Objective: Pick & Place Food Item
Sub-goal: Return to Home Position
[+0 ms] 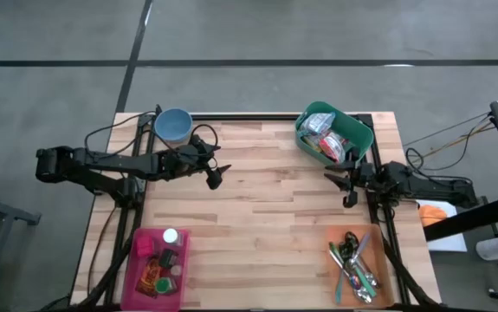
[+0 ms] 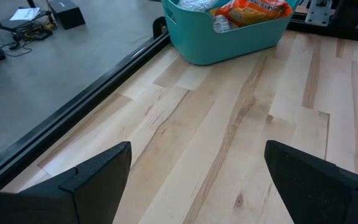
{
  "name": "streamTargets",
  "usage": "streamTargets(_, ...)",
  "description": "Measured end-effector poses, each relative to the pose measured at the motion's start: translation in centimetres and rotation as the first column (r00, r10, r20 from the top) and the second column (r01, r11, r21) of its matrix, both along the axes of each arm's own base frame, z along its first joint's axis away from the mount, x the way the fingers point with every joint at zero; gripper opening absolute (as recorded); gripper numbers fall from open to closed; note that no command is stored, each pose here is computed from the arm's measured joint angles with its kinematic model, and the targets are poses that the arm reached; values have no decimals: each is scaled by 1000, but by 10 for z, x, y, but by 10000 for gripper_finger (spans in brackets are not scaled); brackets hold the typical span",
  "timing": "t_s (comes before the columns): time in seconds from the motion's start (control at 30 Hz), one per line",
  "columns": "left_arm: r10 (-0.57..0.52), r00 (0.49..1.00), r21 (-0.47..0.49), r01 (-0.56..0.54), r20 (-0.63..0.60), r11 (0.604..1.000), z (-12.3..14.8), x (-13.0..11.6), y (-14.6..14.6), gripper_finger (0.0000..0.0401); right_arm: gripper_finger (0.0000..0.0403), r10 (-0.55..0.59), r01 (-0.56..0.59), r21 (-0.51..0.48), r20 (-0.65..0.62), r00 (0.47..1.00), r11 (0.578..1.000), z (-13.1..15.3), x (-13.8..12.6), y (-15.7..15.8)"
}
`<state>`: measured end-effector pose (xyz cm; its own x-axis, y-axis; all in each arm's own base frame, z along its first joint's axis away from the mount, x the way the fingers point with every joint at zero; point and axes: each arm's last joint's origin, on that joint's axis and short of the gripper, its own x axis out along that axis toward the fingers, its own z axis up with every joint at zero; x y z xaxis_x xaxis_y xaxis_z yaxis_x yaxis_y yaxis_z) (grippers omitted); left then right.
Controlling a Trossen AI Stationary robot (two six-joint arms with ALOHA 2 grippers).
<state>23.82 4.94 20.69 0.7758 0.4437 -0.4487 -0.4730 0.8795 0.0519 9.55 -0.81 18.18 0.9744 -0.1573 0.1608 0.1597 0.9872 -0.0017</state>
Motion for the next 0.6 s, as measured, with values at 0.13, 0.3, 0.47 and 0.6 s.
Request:
streamTargets(0.13, 0, 1000, 0, 0, 0, 1000, 0, 0, 0, 372, 104, -10, 11, 9, -54, 999, 1000, -5, 0, 0)
streamTargets(0.3, 0, 1000, 0, 0, 0, 1000, 0, 0, 0, 372, 104, -32, 33, 10, -69, 997, 999, -7, 0, -1)
streamTargets(0.47, 0, 1000, 0, 0, 0, 1000, 0, 0, 0, 372, 104, -36, 36, 1, -84, 996, 999, -8, 1, -1)
streamTargets(0.6, 0, 1000, 0, 0, 0, 1000, 0, 0, 0, 372, 104, -55, 56, 6, -104, 993, 998, -10, 1, -2)
